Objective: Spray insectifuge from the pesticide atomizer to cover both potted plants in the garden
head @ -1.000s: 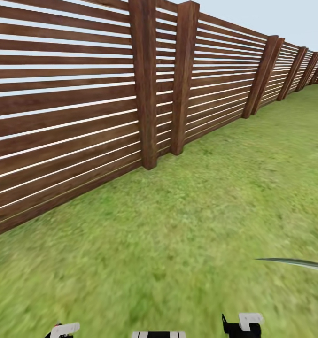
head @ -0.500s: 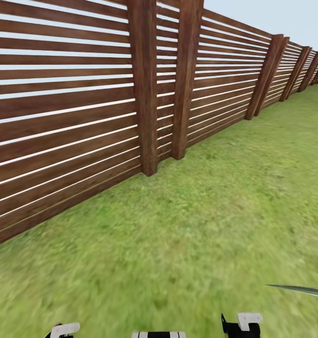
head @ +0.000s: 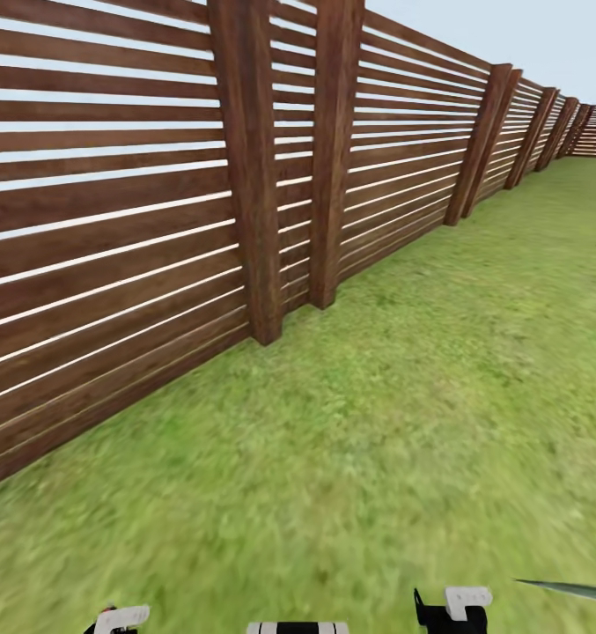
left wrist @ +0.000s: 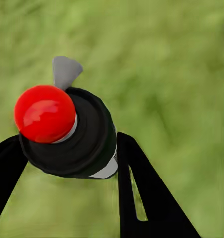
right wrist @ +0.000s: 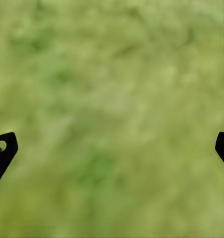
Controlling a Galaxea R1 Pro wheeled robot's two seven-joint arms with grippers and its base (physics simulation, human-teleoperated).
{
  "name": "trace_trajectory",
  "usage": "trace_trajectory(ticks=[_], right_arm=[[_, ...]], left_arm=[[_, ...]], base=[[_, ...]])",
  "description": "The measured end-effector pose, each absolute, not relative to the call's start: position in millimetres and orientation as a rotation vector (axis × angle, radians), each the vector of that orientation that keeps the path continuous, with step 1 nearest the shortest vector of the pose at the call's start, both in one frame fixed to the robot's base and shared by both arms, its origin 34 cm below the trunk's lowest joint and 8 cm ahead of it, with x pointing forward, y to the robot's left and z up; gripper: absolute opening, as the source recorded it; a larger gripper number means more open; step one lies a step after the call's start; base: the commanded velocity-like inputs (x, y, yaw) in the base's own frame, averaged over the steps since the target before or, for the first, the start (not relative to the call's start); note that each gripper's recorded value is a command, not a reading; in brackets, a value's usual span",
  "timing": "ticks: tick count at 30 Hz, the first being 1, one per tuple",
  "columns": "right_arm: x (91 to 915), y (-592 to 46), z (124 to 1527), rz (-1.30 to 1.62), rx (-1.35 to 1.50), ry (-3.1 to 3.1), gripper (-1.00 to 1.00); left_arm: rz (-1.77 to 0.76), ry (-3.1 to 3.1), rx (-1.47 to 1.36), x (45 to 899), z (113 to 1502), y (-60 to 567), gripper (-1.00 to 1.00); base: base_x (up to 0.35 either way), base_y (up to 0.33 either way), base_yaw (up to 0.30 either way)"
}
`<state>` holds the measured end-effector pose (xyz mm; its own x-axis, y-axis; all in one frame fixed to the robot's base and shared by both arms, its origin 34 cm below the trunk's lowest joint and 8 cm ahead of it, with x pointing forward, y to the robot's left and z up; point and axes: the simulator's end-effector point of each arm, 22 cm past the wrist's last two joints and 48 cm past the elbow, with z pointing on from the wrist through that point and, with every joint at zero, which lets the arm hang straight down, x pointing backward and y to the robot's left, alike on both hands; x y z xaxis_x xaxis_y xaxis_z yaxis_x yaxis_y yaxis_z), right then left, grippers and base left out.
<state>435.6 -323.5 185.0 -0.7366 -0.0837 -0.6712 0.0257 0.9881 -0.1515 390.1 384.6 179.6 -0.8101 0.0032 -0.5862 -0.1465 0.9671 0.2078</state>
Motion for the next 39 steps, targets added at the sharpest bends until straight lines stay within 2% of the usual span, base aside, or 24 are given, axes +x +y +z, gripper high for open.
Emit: trace_trajectory(ticks=[39], right_arm=[[435.6, -323.5, 185.0, -0.194, -0.04, 2.391, 1.0]], left_arm=[[0.324, 2.497, -0.1, 390.1, 179.6, 384.5, -1.0]], base=[[0.34, 0.019, -0.279]])
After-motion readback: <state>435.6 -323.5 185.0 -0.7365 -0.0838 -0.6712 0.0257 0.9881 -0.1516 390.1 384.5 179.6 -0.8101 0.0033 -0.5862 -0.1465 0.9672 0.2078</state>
